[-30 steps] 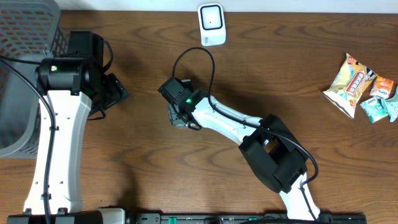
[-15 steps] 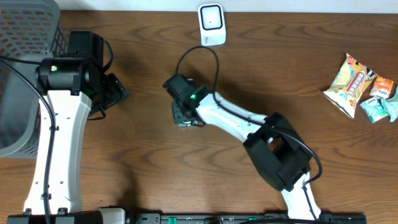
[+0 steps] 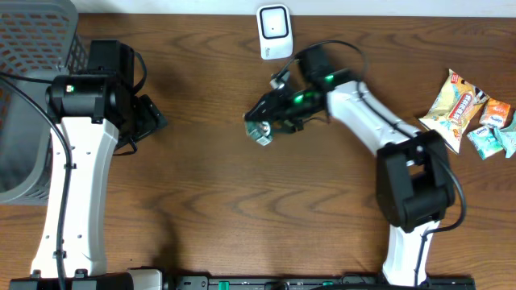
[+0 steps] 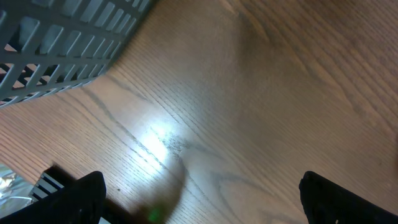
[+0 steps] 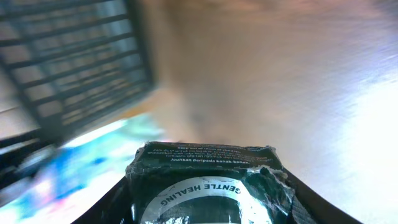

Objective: Scan the item barcode

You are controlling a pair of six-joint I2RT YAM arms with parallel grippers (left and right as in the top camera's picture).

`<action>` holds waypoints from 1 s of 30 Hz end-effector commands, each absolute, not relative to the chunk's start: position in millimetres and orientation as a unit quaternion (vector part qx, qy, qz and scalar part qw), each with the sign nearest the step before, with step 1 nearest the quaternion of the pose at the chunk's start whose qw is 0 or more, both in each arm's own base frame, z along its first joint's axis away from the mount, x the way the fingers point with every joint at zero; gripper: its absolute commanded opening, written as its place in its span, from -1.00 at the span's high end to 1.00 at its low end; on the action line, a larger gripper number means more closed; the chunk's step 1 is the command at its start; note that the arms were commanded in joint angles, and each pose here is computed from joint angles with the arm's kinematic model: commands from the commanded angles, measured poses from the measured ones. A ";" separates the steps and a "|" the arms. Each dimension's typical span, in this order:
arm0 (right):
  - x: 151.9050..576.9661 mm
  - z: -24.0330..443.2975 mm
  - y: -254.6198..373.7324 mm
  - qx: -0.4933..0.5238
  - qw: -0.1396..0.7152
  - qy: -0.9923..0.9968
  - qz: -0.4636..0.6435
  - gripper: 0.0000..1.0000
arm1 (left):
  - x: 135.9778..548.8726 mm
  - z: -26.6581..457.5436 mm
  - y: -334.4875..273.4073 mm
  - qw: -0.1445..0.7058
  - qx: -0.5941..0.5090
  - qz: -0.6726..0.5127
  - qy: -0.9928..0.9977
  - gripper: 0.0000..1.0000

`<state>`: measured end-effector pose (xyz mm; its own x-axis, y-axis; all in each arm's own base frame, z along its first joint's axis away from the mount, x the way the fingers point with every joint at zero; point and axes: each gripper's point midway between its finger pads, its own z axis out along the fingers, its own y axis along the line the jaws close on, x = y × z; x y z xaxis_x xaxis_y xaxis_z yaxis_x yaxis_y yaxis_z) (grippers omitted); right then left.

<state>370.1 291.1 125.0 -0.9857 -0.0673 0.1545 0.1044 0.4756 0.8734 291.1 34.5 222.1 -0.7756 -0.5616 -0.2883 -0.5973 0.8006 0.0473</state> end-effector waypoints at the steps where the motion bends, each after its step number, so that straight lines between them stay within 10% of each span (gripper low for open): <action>1: 362.5 184.5 279.4 -0.027 0.155 -0.766 -0.624 0.20 | 289.8 222.2 37.0 0.130 -0.313 0.073 0.938 -0.95; 16: 398.3 162.2 238.0 -0.343 0.279 -0.731 -0.520 0.24 | 289.8 222.2 37.0 0.130 -0.313 0.073 0.938 -0.95; 30: 403.2 155.0 237.3 -0.355 0.262 -0.741 -0.507 0.26 | 289.8 222.2 37.0 0.130 -0.313 0.073 0.938 -0.95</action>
<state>406.0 235.6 143.1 -0.6006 0.2717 0.7519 0.7990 0.2391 0.5518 291.0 34.5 222.1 -0.7757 -0.5616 -0.2880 -0.5973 0.8006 0.0476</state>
